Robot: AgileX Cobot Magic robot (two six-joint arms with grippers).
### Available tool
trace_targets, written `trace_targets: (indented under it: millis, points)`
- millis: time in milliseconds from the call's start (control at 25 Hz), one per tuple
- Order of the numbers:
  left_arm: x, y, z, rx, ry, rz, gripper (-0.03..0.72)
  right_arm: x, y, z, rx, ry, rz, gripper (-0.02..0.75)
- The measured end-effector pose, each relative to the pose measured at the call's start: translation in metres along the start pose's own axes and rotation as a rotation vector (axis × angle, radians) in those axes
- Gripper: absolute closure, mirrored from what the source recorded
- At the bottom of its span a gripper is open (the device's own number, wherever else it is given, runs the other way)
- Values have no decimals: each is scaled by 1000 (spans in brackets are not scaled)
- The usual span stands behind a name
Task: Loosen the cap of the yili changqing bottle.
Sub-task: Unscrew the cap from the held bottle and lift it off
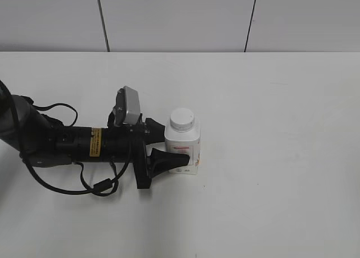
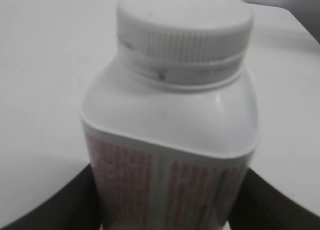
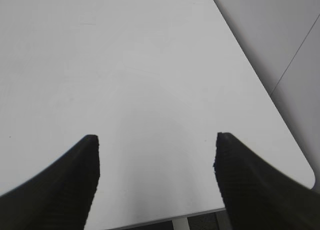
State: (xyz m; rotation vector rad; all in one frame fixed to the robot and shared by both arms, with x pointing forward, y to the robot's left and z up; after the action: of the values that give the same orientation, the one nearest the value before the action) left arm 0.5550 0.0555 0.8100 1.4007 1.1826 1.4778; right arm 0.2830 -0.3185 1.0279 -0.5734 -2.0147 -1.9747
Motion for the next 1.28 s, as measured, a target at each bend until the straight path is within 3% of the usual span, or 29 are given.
trace_targets:
  millis: [600,800,1000,1280]
  points:
    - [0,0,0,-1,0,0,264,-4,1,1,12,1,32,173]
    - [0,0,0,-1,0,1,264,-19,25,11,90,47,90,173]
    - [0,0,0,-1,0,1,265,-43,60,17,116,59,233,173]
    - [0,0,0,-1,0,1,266,-91,93,34,98,109,572,209]
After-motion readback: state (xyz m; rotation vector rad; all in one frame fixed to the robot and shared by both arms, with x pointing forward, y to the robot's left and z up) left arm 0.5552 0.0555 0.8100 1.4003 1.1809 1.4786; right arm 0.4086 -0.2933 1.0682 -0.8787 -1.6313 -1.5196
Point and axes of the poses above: a point on each arm's last joint axis where the gripper is mounted, x pointing back along that axis away from the gripper, z along the wrist's bending axis when the last joint is at zero, y = z × x, the point moved 6 cm from there along -x, pointing out along that axis toward the gripper, and after that the axes turned 2 degrees about -x, right-handed, at the moved point
